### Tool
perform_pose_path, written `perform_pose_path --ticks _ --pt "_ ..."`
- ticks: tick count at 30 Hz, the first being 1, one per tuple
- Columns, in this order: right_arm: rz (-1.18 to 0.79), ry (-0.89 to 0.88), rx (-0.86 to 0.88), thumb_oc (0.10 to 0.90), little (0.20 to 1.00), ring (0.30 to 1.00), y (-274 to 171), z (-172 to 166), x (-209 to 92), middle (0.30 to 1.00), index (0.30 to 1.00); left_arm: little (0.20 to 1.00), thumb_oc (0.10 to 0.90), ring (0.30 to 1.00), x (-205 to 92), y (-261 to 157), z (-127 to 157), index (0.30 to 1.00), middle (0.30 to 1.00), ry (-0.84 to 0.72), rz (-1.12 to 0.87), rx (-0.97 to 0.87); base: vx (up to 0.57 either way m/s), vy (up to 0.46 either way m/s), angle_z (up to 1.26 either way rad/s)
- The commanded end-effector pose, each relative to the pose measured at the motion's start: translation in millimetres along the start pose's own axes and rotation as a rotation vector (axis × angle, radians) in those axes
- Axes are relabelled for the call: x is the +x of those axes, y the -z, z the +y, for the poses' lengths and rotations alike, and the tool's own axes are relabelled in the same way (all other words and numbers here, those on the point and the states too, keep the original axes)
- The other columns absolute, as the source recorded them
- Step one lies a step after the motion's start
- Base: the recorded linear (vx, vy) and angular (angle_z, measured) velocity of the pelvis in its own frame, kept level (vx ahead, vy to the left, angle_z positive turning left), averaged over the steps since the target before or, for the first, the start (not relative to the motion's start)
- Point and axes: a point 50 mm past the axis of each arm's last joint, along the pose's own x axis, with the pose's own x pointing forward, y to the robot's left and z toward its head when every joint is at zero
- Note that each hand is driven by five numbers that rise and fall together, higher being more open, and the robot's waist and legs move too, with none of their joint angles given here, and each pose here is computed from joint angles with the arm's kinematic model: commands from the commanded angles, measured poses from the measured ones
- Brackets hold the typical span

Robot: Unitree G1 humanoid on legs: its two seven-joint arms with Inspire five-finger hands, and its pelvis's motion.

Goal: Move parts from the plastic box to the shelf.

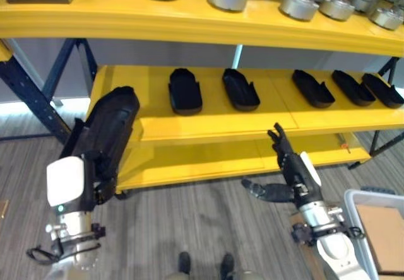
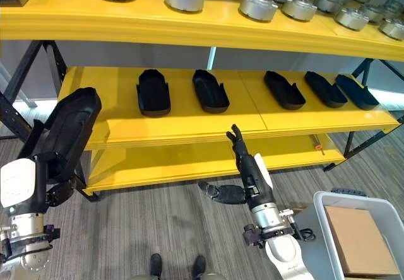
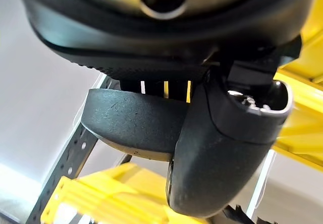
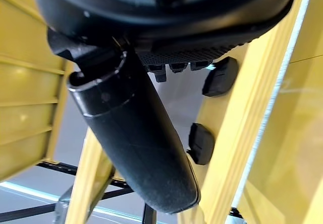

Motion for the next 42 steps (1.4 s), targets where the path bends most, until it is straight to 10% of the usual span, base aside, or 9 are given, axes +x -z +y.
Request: perform_pose_path --ticks 1,42 --pt "-0.247 -0.006 -0.026 0.900 1.000 1.000 -37.8 -10.5 21.1 1.000 1.000 0.300 0.400 0.300 41.1 -38.9 36.6 0.300 0.300 -0.292 -0.216 -0.071 0.10 -0.046 -0.19" --pt "-0.183 0.027 -0.092 0.900 1.000 1.000 -34.2 -18.2 1.6 1.000 1.000 0.300 0.400 0.300 79.2 -105.9 19.8 0.300 0.300 -0.322 -0.336 -0.349 0.12 0.045 -0.01"
